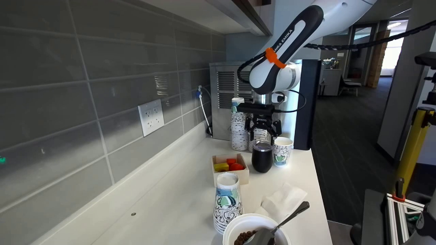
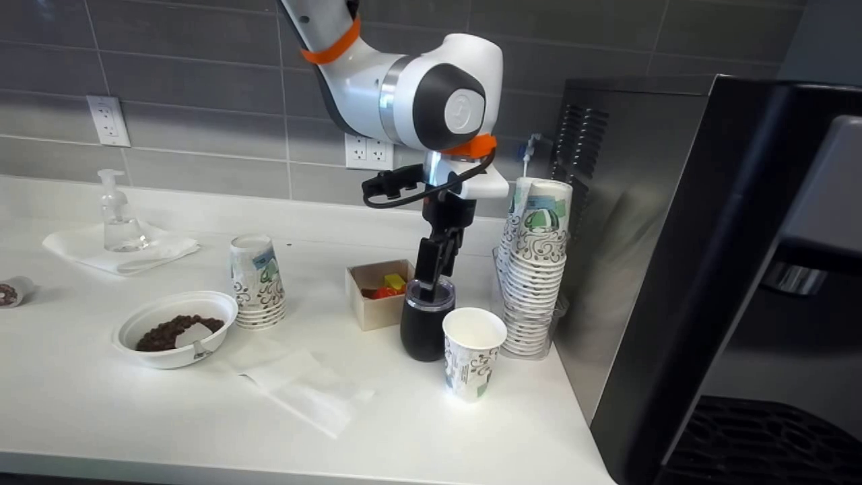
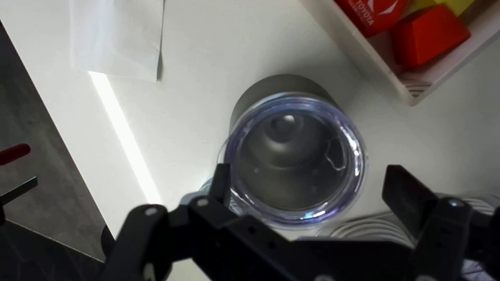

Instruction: Remove the lid from the coffee mug

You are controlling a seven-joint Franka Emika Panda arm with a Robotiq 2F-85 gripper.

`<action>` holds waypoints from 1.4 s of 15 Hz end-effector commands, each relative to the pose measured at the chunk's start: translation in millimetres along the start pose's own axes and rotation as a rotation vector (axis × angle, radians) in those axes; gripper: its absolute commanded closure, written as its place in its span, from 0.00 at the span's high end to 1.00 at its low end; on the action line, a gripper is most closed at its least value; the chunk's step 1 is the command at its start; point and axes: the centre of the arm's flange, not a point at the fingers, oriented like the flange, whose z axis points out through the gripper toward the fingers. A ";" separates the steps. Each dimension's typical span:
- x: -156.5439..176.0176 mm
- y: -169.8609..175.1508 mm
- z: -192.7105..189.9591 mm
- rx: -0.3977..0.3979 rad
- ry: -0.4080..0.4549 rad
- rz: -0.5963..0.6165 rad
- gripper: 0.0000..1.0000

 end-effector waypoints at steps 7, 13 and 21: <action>4.6 -4.6 2.4 -0.053 -0.009 0.007 1.00; 9.6 -2.1 -16.1 -0.019 0.010 0.023 1.00; 2.7 -2.4 -8.1 -0.027 -0.008 0.016 1.00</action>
